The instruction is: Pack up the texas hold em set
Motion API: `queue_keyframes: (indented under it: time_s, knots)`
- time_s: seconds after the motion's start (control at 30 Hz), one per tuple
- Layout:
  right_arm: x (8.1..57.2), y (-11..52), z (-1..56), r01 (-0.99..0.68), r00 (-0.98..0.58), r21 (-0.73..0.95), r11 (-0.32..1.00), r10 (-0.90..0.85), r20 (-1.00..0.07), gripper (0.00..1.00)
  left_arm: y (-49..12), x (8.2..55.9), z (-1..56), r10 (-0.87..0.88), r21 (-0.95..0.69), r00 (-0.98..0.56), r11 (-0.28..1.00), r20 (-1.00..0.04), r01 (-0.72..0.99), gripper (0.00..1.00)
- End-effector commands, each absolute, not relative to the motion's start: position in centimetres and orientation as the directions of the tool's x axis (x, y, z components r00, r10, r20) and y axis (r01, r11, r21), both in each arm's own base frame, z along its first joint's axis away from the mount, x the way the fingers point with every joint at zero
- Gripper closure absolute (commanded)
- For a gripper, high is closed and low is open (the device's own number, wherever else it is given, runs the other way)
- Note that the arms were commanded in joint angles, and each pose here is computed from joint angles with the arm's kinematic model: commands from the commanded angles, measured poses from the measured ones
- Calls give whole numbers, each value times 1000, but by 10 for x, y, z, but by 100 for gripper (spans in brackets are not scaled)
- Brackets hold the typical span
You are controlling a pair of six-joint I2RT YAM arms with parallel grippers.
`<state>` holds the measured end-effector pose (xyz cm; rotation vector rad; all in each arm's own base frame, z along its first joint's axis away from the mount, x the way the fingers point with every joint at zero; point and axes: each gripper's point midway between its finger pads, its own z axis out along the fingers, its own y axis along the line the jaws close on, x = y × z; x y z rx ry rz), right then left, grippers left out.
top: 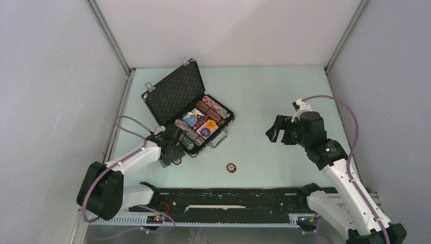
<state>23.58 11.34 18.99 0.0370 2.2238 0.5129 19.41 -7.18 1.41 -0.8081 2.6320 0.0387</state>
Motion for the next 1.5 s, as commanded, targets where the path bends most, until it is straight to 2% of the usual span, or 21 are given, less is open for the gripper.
queue_keyframes:
  time_s: [0.0,0.6,0.87,1.0,1.13,1.2,1.47]
  knots:
    - [241,112,195,-145,-630,373,916,205,-749,5,-69,171,9,-541,6,-789,824,-290,-567,34]
    - [238,110,199,-147,-614,377,915,214,-760,5,-71,187,8,-446,121,-844,859,-297,-497,40]
    - [239,110,197,-145,-619,376,915,213,-756,5,-66,180,0,-459,120,-835,851,-302,-511,50]
    - [239,110,195,-142,-623,374,916,211,-754,5,-71,178,-6,-467,65,-829,859,-307,-508,46]
    - [239,110,196,-143,-623,375,916,211,-753,5,-69,175,-6,-463,58,-829,862,-312,-503,37]
    - [239,111,195,-144,-625,375,916,210,-752,5,-67,174,-4,-461,62,-828,862,-320,-504,36]
    - [239,110,194,-140,-626,373,917,210,-751,5,-68,186,-3,-471,50,-818,856,-330,-514,49]
